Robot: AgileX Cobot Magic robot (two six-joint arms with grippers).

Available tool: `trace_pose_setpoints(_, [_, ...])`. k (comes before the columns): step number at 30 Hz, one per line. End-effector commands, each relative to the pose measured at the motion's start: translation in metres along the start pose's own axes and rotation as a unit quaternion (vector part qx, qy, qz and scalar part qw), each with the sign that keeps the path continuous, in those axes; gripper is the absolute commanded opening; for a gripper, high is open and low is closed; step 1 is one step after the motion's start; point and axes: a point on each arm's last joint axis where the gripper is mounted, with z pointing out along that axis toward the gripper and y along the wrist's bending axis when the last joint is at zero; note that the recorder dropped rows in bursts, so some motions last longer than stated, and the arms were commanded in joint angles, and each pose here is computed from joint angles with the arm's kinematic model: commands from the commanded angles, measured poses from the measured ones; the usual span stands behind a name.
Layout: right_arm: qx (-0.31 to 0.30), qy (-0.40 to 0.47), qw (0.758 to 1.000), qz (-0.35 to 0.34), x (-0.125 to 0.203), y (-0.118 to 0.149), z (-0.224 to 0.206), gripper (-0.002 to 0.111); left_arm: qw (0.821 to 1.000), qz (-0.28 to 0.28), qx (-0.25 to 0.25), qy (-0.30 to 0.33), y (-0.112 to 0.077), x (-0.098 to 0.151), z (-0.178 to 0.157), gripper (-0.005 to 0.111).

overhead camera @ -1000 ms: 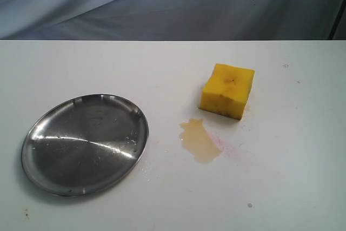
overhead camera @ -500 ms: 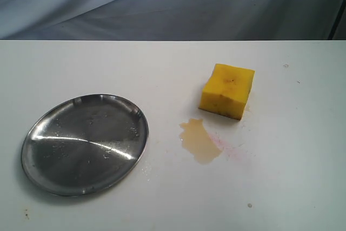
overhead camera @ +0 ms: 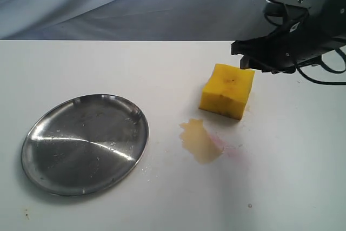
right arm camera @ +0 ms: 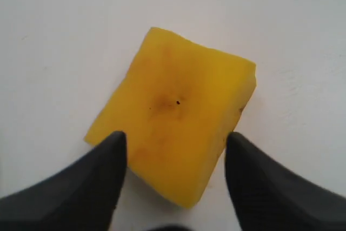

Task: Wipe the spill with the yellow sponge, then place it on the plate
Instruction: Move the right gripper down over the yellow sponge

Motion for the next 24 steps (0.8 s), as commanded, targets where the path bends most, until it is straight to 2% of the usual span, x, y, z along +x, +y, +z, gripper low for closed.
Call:
trace_pose_setpoints(1, [-0.002, -0.020, 0.999, 0.039, -0.004, -0.002, 0.025, 0.071, 1.000, 0.000, -0.002, 0.000, 0.000, 0.001, 0.000, 0.000])
trace_pose_setpoints(6, [0.009, -0.037, 0.995, 0.089, 0.002, -0.010, 0.054, 0.071, 1.000, 0.000, -0.002, 0.000, 0.000, 0.001, 0.000, 0.000])
trace_pose_setpoints(18, [0.029, 0.008, 0.994, 0.108, 0.026, -0.022, 0.097, 0.071, 1.000, 0.000, -0.002, 0.000, 0.000, 0.001, 0.000, 0.000])
trace_pose_setpoints(21, [0.032, 0.013, 0.994, 0.108, 0.030, -0.023, 0.102, 0.065, 1.000, 0.000, -0.002, 0.000, 0.000, 0.001, 0.000, 0.000])
trace_pose_setpoints(24, [0.033, 0.013, 0.994, 0.107, 0.030, -0.024, 0.103, 0.050, 1.000, 0.000, -0.002, 0.000, 0.000, 0.001, 0.000, 0.000])
